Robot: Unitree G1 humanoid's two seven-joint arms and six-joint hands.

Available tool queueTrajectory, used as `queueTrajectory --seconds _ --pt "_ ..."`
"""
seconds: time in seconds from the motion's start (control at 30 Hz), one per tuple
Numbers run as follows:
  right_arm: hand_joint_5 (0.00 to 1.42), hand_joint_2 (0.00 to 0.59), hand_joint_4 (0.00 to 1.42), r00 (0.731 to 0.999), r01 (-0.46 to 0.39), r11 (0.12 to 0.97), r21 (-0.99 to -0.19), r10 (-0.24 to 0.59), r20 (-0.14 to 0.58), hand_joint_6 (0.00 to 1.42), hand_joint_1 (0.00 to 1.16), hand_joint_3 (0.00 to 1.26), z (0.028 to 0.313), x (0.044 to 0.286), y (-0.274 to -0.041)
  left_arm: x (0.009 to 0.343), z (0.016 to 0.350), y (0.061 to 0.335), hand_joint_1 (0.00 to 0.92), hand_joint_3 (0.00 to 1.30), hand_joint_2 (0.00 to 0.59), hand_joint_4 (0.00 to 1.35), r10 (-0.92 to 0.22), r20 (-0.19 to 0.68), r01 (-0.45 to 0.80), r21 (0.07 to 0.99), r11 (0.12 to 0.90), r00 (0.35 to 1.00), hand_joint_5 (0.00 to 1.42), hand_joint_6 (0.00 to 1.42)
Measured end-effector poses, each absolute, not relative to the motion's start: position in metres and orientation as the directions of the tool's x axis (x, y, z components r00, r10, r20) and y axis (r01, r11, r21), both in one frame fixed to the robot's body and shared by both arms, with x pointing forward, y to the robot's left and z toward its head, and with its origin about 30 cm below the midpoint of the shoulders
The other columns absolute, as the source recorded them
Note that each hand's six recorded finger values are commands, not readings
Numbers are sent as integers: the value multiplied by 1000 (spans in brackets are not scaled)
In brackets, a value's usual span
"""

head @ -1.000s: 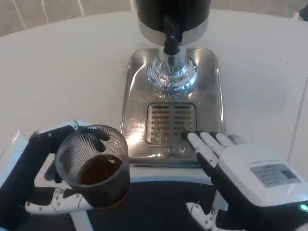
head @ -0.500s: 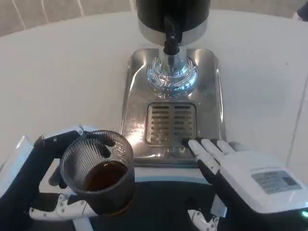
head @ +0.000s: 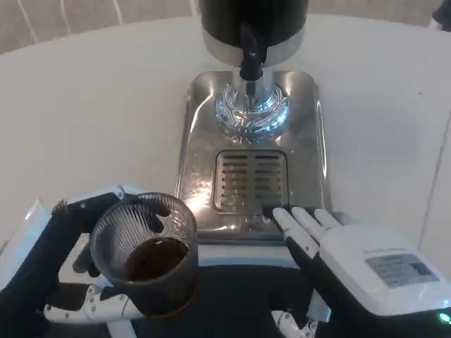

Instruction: Grasp the cup under the faucet to collect the drink, then remove the cup.

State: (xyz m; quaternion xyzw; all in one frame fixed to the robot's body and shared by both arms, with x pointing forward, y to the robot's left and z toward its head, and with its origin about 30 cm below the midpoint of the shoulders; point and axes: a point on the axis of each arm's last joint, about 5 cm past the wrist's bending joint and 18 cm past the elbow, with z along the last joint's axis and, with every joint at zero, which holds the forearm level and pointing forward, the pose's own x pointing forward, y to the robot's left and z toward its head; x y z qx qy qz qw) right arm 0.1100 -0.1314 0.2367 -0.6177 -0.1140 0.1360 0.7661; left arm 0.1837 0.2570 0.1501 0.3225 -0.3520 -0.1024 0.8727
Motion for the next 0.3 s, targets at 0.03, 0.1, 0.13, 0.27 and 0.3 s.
queueTrajectory --seconds 0.03,0.1,0.13,0.27,0.3 --pt "0 558 0 937 -67 200 -977 349 7 0 434 0 237 110 -131 184 150 257 643 928 0 1111 -406 548 -48 635 771 732 1320 1424" --pt "0 558 0 937 -67 201 -977 349 7 0 434 0 237 110 -131 184 150 257 643 928 0 1111 -405 547 -48 635 771 732 1320 1424" --pt "0 558 0 937 -67 201 -977 349 7 0 435 0 237 110 -131 184 150 257 643 928 0 1111 -404 546 -48 635 771 733 1328 1424" --pt "0 558 0 937 -67 203 -977 349 8 0 436 0 237 110 -131 184 150 257 643 928 0 1111 -404 546 -47 635 771 734 1323 1424" --pt "0 558 0 937 -67 203 -977 349 8 0 436 0 237 110 -131 184 150 257 643 928 0 1111 -404 546 -47 635 771 734 1322 1424"
